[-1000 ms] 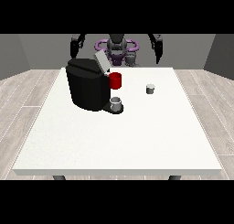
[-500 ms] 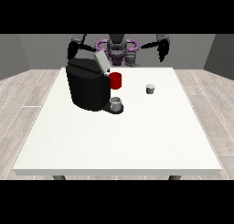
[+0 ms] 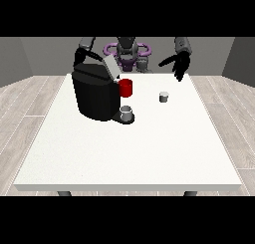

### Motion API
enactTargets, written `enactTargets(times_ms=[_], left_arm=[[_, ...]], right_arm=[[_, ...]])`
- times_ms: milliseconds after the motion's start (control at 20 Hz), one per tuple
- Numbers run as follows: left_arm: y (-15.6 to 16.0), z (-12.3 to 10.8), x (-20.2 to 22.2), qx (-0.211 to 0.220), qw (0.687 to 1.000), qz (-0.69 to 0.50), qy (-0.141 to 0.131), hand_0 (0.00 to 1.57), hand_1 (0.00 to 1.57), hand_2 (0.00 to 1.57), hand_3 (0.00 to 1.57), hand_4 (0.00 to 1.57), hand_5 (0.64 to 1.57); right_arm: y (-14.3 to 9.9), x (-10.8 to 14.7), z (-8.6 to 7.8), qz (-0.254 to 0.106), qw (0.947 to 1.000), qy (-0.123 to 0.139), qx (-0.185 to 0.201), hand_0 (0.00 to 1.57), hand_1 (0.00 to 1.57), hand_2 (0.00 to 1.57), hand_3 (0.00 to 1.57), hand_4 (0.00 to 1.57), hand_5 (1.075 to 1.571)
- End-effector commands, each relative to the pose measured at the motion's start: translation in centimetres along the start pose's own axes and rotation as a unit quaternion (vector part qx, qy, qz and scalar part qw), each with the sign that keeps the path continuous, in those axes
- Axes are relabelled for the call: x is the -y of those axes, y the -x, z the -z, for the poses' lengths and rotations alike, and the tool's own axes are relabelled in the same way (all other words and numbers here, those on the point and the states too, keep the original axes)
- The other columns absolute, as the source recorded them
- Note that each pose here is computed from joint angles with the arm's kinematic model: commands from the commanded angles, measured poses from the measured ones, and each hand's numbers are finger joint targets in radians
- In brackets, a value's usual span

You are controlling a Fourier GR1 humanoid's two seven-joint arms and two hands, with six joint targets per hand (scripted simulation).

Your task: Insert the coffee pod into the coffee machine and close the lid

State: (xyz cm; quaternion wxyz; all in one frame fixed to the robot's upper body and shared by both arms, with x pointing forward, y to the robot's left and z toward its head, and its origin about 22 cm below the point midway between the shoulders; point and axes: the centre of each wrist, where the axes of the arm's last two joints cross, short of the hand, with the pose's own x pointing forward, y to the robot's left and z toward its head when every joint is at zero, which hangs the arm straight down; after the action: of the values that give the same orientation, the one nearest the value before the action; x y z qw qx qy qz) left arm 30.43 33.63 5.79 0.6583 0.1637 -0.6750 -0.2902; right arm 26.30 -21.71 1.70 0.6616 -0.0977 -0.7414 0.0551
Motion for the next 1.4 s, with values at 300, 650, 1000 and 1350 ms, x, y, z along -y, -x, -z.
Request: enactTargets(times_ms=[300,650,1000,1350], left_arm=[[1.2,3.0,-1.8,-0.03,0.995,0.089,0.017,0.0,0.0,0.0,0.0,0.0,1.571],[1.6,5.0,-0.3,-0.047,0.992,0.117,0.018,0.0,0.0,0.29,0.0,0.0,1.571],[1.7,6.4,1.7,-0.028,0.981,0.191,-0.007,0.84,0.84,0.92,0.76,0.3,1.571],[2.2,6.5,0.3,-0.034,0.96,0.275,0.039,0.82,0.82,0.96,0.8,0.37,1.571]], right_arm=[[-1.6,-2.1,2.1,-0.015,0.9997,-0.006,0.019,0.0,0.0,0.0,0.0,0.0,1.571],[-1.5,-0.9,4.1,0.012,0.9998,-0.013,0.003,0.0,0.0,0.0,0.0,0.0,1.571],[-1.6,-3.9,3.2,0.003,0.9988,-0.046,-0.017,0.0,0.0,0.0,0.0,0.0,1.571],[-0.5,-1.8,4.3,0.011,0.9991,-0.038,-0.014,0.0,0.0,0.0,0.0,0.0,1.571]])
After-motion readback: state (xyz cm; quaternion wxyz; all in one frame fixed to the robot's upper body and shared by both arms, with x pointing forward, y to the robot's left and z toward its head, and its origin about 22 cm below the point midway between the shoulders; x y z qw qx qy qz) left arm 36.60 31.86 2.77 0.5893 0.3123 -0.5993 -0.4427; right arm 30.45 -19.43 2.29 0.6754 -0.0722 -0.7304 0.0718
